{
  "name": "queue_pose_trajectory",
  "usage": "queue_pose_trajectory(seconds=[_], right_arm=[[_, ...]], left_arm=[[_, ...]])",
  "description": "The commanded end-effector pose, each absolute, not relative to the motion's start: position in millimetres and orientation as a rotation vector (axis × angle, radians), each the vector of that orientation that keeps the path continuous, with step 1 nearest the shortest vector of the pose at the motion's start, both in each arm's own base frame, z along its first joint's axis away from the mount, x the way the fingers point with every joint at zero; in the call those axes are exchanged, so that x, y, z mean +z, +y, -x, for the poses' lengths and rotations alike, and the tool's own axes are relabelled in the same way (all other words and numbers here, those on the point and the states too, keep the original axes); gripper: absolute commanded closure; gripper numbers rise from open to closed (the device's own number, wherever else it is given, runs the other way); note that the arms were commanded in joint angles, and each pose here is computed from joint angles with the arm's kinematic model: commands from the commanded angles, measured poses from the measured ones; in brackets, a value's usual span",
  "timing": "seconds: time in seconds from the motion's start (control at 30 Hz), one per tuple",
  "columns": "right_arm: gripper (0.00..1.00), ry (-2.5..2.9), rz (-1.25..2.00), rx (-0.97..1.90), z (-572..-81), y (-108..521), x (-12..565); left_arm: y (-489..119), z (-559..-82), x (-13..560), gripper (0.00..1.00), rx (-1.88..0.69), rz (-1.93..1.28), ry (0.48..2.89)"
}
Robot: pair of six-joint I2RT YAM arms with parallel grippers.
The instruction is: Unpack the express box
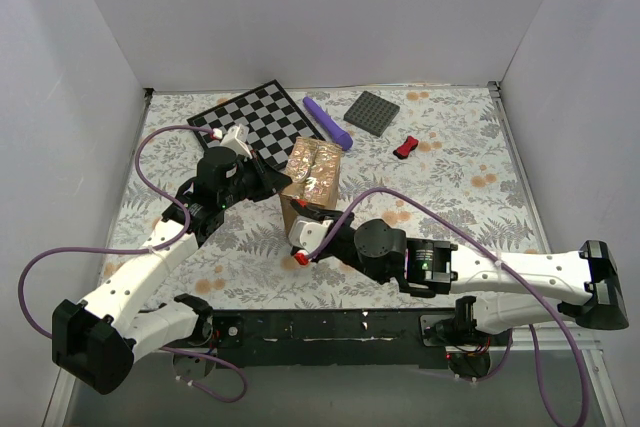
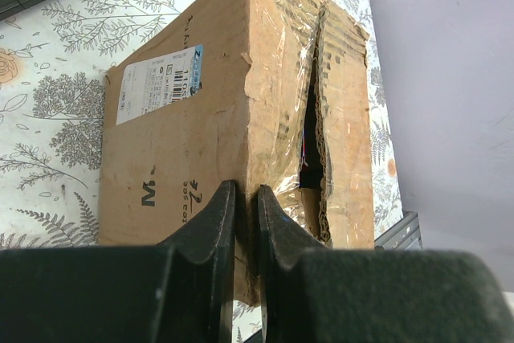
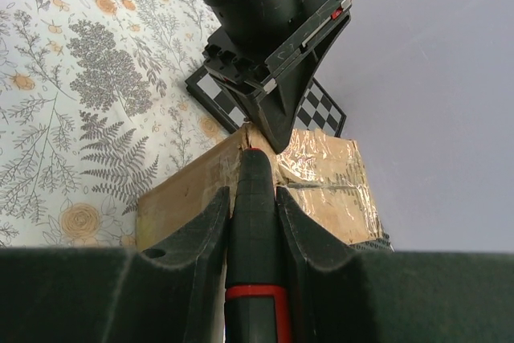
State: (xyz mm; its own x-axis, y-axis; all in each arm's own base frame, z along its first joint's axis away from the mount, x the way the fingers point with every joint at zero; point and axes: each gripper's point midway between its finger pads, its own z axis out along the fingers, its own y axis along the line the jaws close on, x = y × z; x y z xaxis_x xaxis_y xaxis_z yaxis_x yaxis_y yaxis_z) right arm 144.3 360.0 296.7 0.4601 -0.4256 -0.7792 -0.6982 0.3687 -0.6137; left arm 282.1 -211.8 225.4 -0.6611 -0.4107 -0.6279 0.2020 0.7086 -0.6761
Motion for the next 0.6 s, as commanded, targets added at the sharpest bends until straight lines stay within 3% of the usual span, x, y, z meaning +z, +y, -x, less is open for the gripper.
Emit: queue_pose_trajectory(seconds=[0.0,0.57], right_arm=[[0.99,1.175,1.208,0.259,-146,351,308],[0.99,1.295,1.246,0.201,-151,330,283]], left_arm=[[-208,-276,210,1.0,-0.912,0.16,2.136],[-209,-276,214,1.0,-0.927,0.161,2.122]])
